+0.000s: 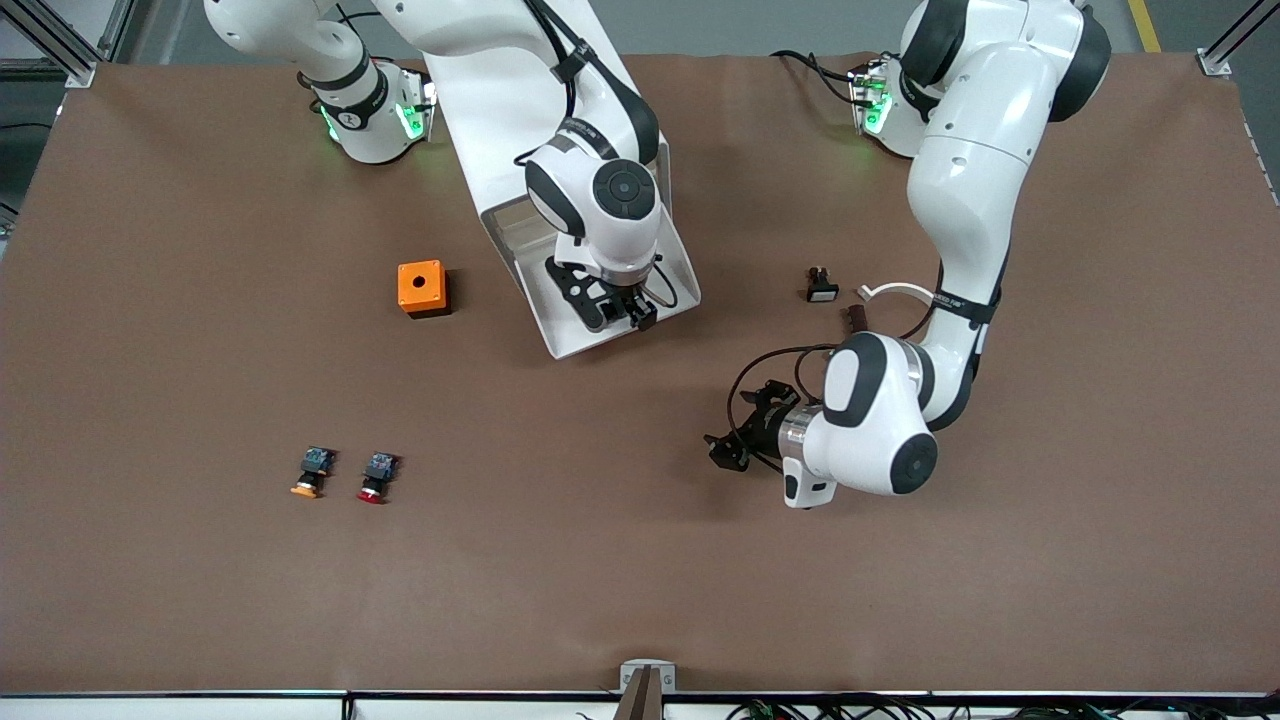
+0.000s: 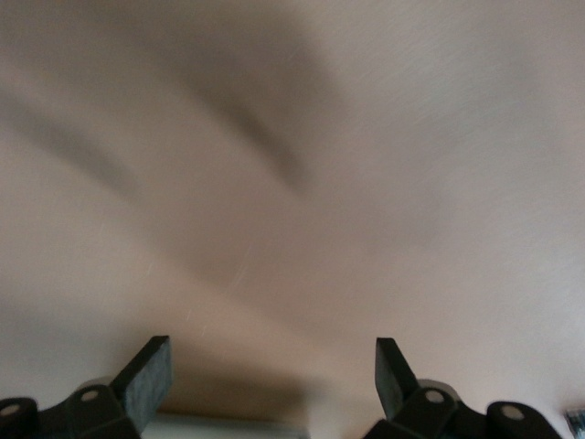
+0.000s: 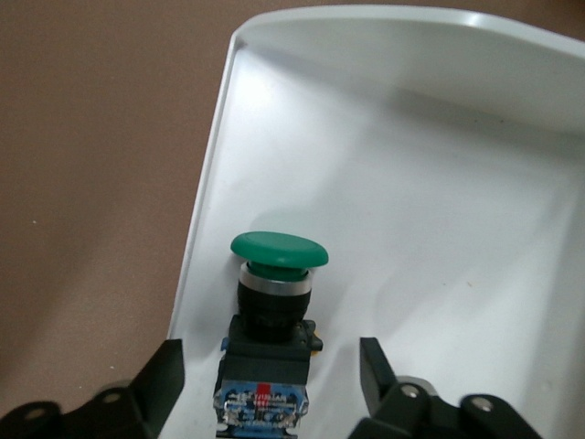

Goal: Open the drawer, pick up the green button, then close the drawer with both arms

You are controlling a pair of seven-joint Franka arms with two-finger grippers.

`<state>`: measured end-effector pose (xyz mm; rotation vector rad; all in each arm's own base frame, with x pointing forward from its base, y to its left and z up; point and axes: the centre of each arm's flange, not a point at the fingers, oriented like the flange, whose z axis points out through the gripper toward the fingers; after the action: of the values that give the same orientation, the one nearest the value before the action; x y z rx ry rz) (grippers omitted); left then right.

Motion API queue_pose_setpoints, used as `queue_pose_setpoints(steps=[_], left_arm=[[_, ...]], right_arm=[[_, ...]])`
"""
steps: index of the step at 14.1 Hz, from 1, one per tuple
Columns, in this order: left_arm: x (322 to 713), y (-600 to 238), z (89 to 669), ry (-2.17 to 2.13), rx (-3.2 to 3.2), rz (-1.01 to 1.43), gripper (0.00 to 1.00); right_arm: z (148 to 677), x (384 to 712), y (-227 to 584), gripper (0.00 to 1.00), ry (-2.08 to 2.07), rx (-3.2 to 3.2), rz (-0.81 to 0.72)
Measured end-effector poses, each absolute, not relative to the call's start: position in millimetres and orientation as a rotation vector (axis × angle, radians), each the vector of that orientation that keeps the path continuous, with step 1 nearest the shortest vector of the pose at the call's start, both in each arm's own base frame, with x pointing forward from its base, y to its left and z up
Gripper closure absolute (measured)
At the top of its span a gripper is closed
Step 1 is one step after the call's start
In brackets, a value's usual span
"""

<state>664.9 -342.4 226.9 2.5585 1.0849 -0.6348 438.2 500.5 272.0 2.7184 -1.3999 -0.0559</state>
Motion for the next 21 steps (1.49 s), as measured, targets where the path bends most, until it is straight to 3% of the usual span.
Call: queue_pose_setpoints(steps=[2, 4, 8, 13, 17, 21], left_arm=[[663.8, -365.3, 232.7, 1.008, 2.652, -0.428, 0.02], [658.5, -385.8, 239.3, 0.940, 2.707, -0.297, 0.02], [656.3, -386.6, 260.1, 0.931, 2.726, -0.224, 0.01], [631.0, -387.7, 282.1, 0.990, 2.754, -0.219, 0.01], [598.9, -418.1, 268.4, 1.029, 2.851, -0.159, 0.00], [563.4, -456.4, 257.5, 0.992, 2.916, -0.124, 0.00]], right_arm=[[272.2, 437.9, 501.0, 0.47, -1.399, 2.719, -0.056], [273.1, 435.8, 503.5, 0.59, -1.393, 2.724, -0.055], [295.5, 450.7, 497.9, 0.59, -1.292, 2.736, -0.071], [371.9, 543.1, 412.6, 0.59, -0.902, 2.939, -0.099], [368.4, 615.2, 314.7, 0.59, -0.525, 3.096, -0.026], [334.5, 652.2, 229.1, 0.59, -0.315, 3.141, -0.013]])
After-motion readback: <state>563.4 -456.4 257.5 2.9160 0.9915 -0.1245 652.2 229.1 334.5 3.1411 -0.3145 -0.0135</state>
